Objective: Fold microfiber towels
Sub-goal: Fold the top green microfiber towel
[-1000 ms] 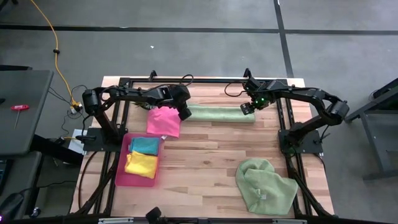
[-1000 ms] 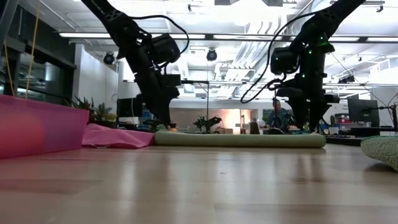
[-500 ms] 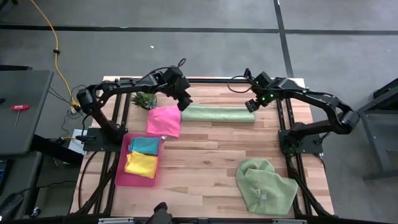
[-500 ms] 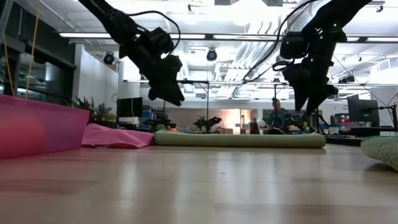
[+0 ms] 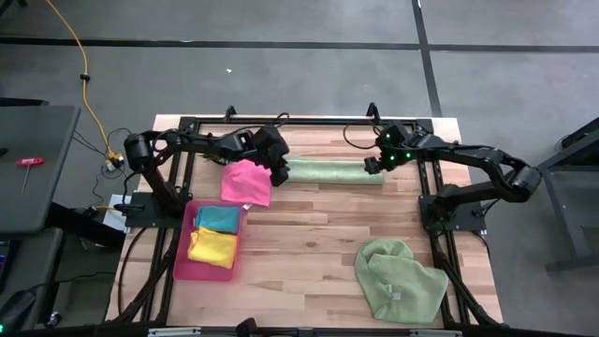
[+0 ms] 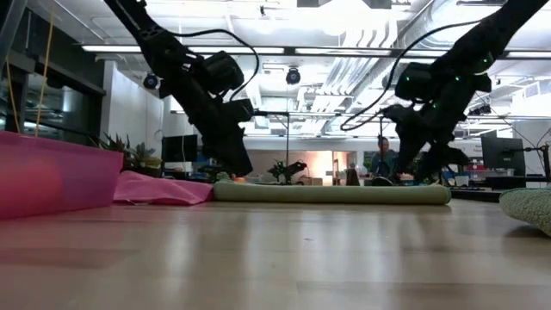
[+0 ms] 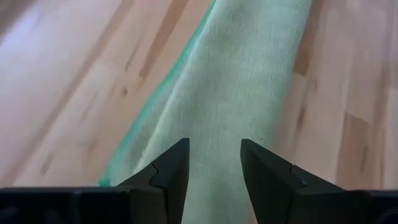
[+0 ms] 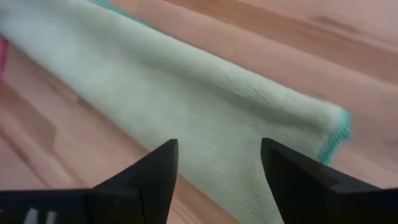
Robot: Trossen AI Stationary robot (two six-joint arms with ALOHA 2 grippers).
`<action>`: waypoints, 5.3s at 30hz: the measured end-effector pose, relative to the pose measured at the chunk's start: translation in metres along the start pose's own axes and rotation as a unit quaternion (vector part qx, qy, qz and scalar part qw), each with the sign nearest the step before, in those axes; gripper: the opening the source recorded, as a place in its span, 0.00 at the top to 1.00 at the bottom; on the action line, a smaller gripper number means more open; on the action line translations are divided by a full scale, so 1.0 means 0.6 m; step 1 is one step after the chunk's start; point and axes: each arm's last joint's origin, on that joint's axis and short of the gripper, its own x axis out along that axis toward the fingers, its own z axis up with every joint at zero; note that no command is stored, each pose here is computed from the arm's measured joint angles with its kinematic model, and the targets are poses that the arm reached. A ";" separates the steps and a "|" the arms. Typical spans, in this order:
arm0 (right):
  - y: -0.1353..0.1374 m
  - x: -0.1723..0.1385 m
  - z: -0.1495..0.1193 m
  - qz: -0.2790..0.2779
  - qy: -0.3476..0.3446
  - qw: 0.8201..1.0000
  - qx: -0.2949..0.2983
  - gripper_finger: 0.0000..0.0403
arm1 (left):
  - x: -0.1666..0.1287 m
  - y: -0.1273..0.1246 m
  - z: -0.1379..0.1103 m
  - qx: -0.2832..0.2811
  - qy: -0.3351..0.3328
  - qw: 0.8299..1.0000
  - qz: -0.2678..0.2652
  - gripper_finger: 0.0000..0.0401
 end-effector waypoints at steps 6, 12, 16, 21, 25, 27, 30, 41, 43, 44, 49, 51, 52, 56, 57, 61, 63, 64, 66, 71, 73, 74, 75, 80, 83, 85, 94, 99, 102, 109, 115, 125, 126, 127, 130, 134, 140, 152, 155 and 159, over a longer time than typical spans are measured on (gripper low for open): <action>-0.012 0.011 -0.023 -0.054 0.015 0.998 0.018 0.45 | 0.026 -0.011 -0.001 0.025 -0.013 1.000 -0.006 0.67; -0.022 0.011 -0.035 -0.126 0.023 0.992 0.018 0.45 | 0.047 -0.016 -0.010 0.022 -0.003 1.000 0.002 0.67; -0.028 0.009 -0.034 -0.149 0.019 0.988 0.025 0.45 | 0.048 -0.020 -0.006 0.027 -0.018 0.999 0.000 0.67; -0.038 0.005 -0.035 -0.180 0.018 0.983 0.034 0.45 | 0.048 -0.019 -0.001 0.029 -0.032 0.999 0.003 0.67; -0.045 0.002 -0.039 -0.204 0.029 0.978 0.036 0.45 | 0.060 -0.021 -0.007 0.025 -0.024 0.999 0.007 0.67; -0.045 0.002 -0.040 -0.205 0.033 0.978 0.027 0.45 | 0.071 -0.025 -0.014 0.024 -0.014 1.000 0.004 0.67; -0.045 0.002 -0.040 -0.205 0.034 0.978 0.027 0.45 | 0.086 -0.032 -0.017 0.031 -0.004 1.000 0.001 0.67; -0.037 -0.018 -0.035 -0.191 0.016 0.981 0.003 0.45 | 0.124 -0.064 0.022 0.060 -0.017 0.998 0.002 0.67; -0.036 -0.032 -0.030 -0.192 0.006 0.981 0.004 0.45 | 0.128 -0.068 0.029 0.060 -0.012 0.998 0.001 0.67; -0.036 -0.039 -0.029 -0.191 0.002 0.982 0.008 0.45 | 0.130 -0.070 0.031 0.062 -0.011 0.998 0.000 0.67; -0.043 -0.065 -0.034 -0.179 0.015 0.983 0.036 0.45 | 0.126 -0.074 0.041 0.064 -0.016 0.998 -0.001 0.67; -0.049 -0.072 -0.035 -0.186 0.012 0.981 0.056 0.45 | 0.123 -0.070 0.052 0.068 -0.024 0.997 0.004 0.67; -0.051 -0.075 -0.035 -0.186 0.005 0.981 0.063 0.45 | 0.121 -0.067 0.056 0.068 -0.022 0.997 0.006 0.67; -0.057 -0.085 -0.033 -0.182 -0.015 0.978 0.101 0.45 | 0.117 -0.061 0.062 0.084 -0.003 0.996 0.010 0.67; -0.057 -0.088 -0.033 -0.175 -0.020 0.978 0.108 0.45 | 0.116 -0.060 0.063 0.084 -0.001 0.996 0.011 0.67; -0.052 -0.087 -0.033 -0.127 -0.009 0.984 0.127 0.45 | 0.116 -0.060 0.063 0.082 -0.001 0.997 0.002 0.67; -0.051 -0.081 -0.036 -0.129 0.012 0.984 0.125 0.45 | 0.116 -0.058 0.063 0.077 -0.001 0.997 0.001 0.67; -0.052 -0.078 -0.037 -0.136 0.018 0.983 0.125 0.45 | 0.113 -0.057 0.064 0.073 0.002 0.997 0.001 0.67; -0.057 -0.070 -0.038 -0.156 0.023 0.980 0.125 0.45 | 0.102 -0.055 0.067 0.066 0.005 0.998 0.003 0.67; -0.064 -0.045 -0.030 -0.152 0.032 0.980 0.125 0.45 | 0.081 -0.053 0.068 0.066 0.028 0.997 0.005 0.67; -0.068 -0.035 -0.030 -0.158 0.047 0.978 0.127 0.45 | 0.079 -0.051 0.066 0.068 0.036 0.997 0.006 0.67; -0.070 -0.030 -0.029 -0.161 0.055 0.977 0.125 0.45 | 0.078 -0.050 0.064 0.067 0.041 0.997 0.007 0.67; -0.072 -0.026 -0.029 -0.164 0.063 0.977 0.123 0.45 | 0.078 -0.050 0.062 0.065 0.047 0.997 0.007 0.67; -0.077 -0.003 -0.029 -0.176 0.094 0.972 0.122 0.45 | 0.078 -0.052 0.055 0.066 0.066 0.996 0.006 0.67; -0.079 0.007 -0.028 -0.184 0.105 0.970 0.122 0.47 | 0.079 -0.054 0.053 0.067 0.068 0.995 0.006 0.67; -0.082 0.013 -0.028 -0.191 0.114 0.966 0.128 0.51 | 0.081 -0.053 0.053 0.067 0.067 0.996 0.006 0.67; -0.085 0.017 -0.025 -0.206 0.110 0.966 0.108 0.82 | 0.087 -0.045 0.051 0.082 0.077 0.994 0.010 0.67; -0.084 0.012 -0.025 -0.207 0.101 0.968 0.095 0.98 | 0.042 -0.010 0.095 0.103 0.065 0.992 0.027 0.67; -0.080 -0.007 -0.021 -0.240 0.085 0.963 0.093 0.98 | 0.023 0.017 0.105 0.087 0.060 0.993 0.043 0.67; -0.054 -0.070 -0.011 -0.273 0.063 0.957 0.081 0.99 | 0.018 0.055 0.089 0.064 0.082 0.994 0.026 0.67; -0.043 -0.089 -0.003 -0.256 0.050 0.962 0.083 1.00 | 0.045 0.028 0.044 0.079 0.098 0.992 -0.029 0.79; -0.025 -0.102 0.010 -0.220 0.045 0.970 0.092 1.00 | 0.101 -0.035 0.008 0.079 0.075 0.994 -0.002 0.99; -0.023 -0.102 0.010 -0.215 0.046 0.971 0.090 1.00 | 0.105 -0.036 0.008 0.077 0.069 0.995 0.003 1.00; -0.020 -0.103 0.010 -0.211 0.048 0.972 0.088 1.00 | 0.106 -0.037 0.011 0.075 0.061 0.995 0.006 0.99; -0.012 -0.101 0.008 -0.190 0.056 0.976 0.092 1.00 | 0.108 -0.037 0.014 0.075 0.049 0.996 0.011 1.00; 0.005 -0.094 0.006 -0.162 0.055 0.981 0.090 1.00 | 0.108 -0.034 0.015 0.079 0.047 0.996 0.011 1.00; 0.035 -0.082 0.005 -0.123 0.037 0.988 0.088 1.00 | 0.109 -0.035 0.016 0.083 0.042 0.996 0.006 1.00; 0.100 -0.065 0.006 -0.028 -0.024 0.994 0.098 1.00 | 0.112 -0.040 0.018 0.086 0.031 0.996 0.004 1.00; 0.112 -0.064 0.011 -0.002 -0.046 0.993 0.106 1.00 | 0.112 -0.040 0.018 0.086 0.030 0.996 0.003 1.00; 0.121 -0.059 0.012 0.012 -0.051 0.992 0.113 1.00 | 0.112 -0.040 0.018 0.086 0.030 0.996 0.003 1.00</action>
